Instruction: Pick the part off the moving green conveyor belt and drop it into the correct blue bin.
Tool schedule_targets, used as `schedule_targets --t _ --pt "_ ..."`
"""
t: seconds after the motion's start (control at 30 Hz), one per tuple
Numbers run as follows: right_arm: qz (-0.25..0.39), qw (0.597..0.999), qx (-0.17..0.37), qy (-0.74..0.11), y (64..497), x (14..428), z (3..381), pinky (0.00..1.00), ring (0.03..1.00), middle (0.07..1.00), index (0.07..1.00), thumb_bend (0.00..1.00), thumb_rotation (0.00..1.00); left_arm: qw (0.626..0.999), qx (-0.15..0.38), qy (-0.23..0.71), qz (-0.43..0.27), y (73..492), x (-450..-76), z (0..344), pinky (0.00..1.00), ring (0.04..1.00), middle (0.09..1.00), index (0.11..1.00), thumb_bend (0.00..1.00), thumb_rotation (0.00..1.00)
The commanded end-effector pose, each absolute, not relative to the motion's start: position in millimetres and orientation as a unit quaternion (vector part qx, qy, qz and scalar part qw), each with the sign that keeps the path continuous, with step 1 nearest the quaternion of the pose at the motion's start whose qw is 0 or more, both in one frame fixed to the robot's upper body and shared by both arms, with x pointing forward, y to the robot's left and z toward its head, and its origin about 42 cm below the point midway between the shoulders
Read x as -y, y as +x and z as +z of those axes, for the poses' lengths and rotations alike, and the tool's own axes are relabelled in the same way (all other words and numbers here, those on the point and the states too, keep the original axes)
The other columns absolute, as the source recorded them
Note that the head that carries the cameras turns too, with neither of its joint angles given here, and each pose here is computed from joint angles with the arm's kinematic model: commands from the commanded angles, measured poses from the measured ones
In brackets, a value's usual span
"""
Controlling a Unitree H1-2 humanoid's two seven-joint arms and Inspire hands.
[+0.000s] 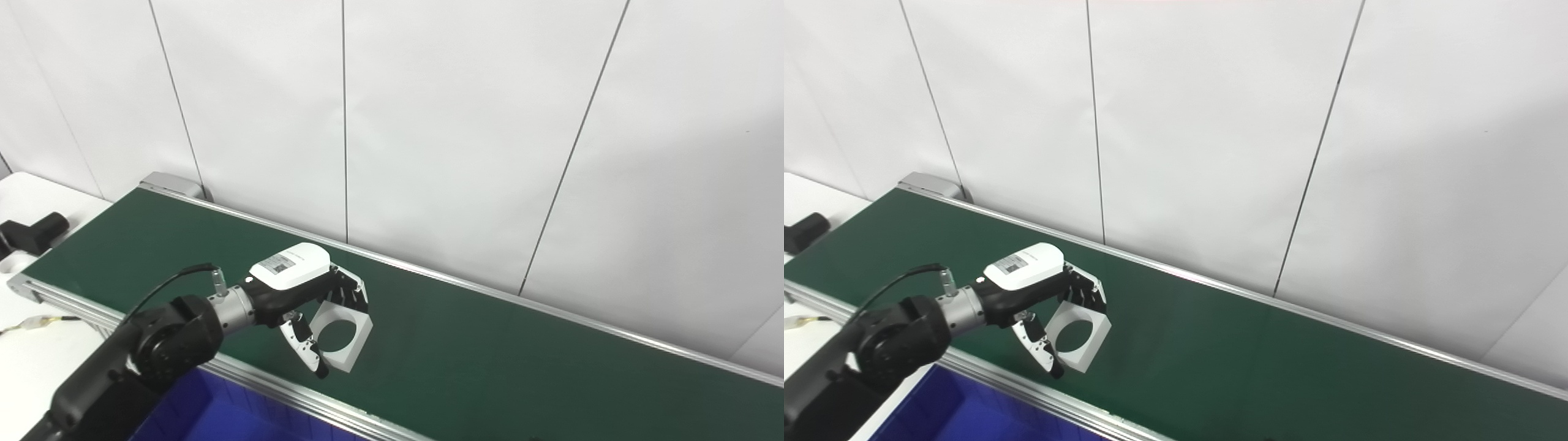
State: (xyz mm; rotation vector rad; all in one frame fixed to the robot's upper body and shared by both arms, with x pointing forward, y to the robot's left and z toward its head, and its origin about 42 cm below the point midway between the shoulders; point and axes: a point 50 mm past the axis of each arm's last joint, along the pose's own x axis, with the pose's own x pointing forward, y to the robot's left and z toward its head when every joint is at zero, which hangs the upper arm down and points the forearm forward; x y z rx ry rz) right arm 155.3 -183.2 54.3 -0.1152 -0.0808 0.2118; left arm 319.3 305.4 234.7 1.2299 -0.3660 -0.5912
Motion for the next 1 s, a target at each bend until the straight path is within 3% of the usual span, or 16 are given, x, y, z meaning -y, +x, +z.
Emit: schedule_targets --t 0.0,0.43,0.77,0.97 --pt "0.109 0.99 0.075 -0.05 158.2 180.8 68.1 0.74 0.793 0.834 0.881 0.71 0.54 0.756 0.185 0.572 -0.259 313.5 -314.0 255.0 0.42 0.432 0.479 0.498 0.5 0.0" --pt "0.098 0.99 0.093 -0.048 161.4 188.6 91.3 0.73 0.785 0.827 0.876 0.67 0.52 0.777 0.168 0.554 -0.249 269.5 -326.5 255.1 0.4 0.419 0.478 0.503 0.5 0.0" --pt "0.089 0.991 0.09 -0.051 165.6 201.2 102.9 0.7 0.762 0.809 0.853 0.74 0.52 0.789 0.117 0.544 -0.26 249.2 -322.0 240.8 0.39 0.407 0.478 0.507 0.5 0.0" --pt "0.091 0.99 0.095 -0.055 168.3 207.9 107.2 0.69 0.754 0.804 0.846 0.72 0.5 0.784 0.103 0.549 -0.271 241.9 -320.0 234.2 0.39 0.418 0.5 0.505 0.5 0.0"
